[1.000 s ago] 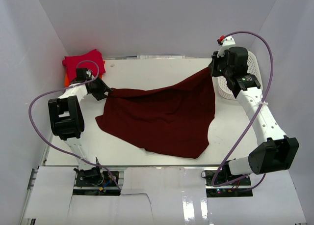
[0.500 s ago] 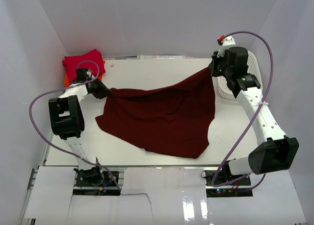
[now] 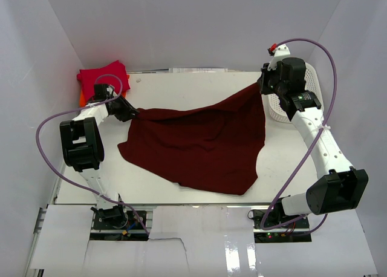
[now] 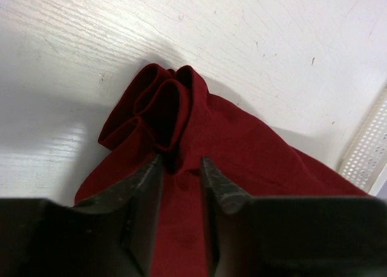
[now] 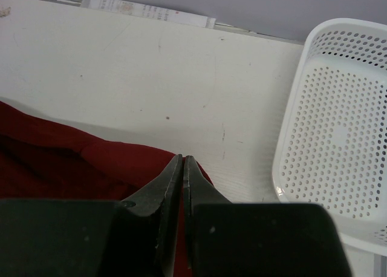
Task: Fold and stack the t-shirts
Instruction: Flatten out the tshirt
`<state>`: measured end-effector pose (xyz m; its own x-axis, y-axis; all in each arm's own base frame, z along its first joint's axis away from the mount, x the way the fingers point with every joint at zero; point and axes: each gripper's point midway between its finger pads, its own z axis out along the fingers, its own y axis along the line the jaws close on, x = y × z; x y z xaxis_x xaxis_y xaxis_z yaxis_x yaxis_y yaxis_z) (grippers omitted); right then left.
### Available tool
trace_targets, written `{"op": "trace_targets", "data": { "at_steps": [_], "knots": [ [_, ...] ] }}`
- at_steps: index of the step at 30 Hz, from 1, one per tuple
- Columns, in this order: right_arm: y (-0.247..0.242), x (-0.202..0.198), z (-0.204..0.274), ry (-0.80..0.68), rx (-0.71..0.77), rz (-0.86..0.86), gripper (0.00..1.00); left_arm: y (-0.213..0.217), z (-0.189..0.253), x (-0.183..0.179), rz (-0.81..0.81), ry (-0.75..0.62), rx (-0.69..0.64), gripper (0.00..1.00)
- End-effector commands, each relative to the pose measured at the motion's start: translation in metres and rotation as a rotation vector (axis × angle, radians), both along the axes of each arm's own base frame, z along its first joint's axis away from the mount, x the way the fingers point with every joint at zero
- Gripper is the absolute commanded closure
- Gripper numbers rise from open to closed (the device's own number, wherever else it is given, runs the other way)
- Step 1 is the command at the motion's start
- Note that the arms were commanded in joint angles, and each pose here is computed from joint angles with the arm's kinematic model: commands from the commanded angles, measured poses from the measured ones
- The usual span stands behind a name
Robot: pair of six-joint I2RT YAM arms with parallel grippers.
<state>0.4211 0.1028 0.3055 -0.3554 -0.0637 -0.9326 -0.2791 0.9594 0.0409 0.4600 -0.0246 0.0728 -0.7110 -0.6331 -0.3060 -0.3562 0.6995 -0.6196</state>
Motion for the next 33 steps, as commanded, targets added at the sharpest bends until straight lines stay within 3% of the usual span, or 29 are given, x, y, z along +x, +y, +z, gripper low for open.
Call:
{"op": "trace_targets", "data": {
  "at_steps": [1, 11, 17, 18, 23, 24, 33],
  "knots": [
    [-0.004, 0.005, 0.016, -0.065, 0.005, -0.017, 0.92, -0.001, 0.005, 0.008, -0.004, -0.023, -0.01, 0.56],
    [-0.004, 0.003, 0.019, -0.07, 0.007, -0.017, 0.92, 0.006, -0.011, 0.009, 0.021, 0.011, 0.022, 0.55],
    [-0.005, 0.002, 0.023, -0.078, 0.007, -0.018, 0.92, 0.005, -0.014, 0.013, 0.029, 0.019, 0.013, 0.74],
    [-0.005, 0.001, 0.024, -0.08, 0.007, -0.018, 0.92, 0.006, -0.013, 0.013, 0.031, 0.017, 0.014, 0.82],
    [-0.007, 0.002, 0.025, -0.088, -0.02, -0.012, 0.92, 0.006, 0.002, 0.017, 0.036, -0.017, 0.011, 0.93],
    [-0.007, 0.002, 0.024, -0.085, -0.021, -0.013, 0.92, 0.005, 0.006, 0.018, 0.034, -0.026, 0.008, 1.0],
    [-0.007, 0.0, 0.027, -0.084, -0.025, -0.009, 0.92, -0.009, 0.067, 0.028, -0.005, -0.117, -0.078, 1.0]
  ]
}}
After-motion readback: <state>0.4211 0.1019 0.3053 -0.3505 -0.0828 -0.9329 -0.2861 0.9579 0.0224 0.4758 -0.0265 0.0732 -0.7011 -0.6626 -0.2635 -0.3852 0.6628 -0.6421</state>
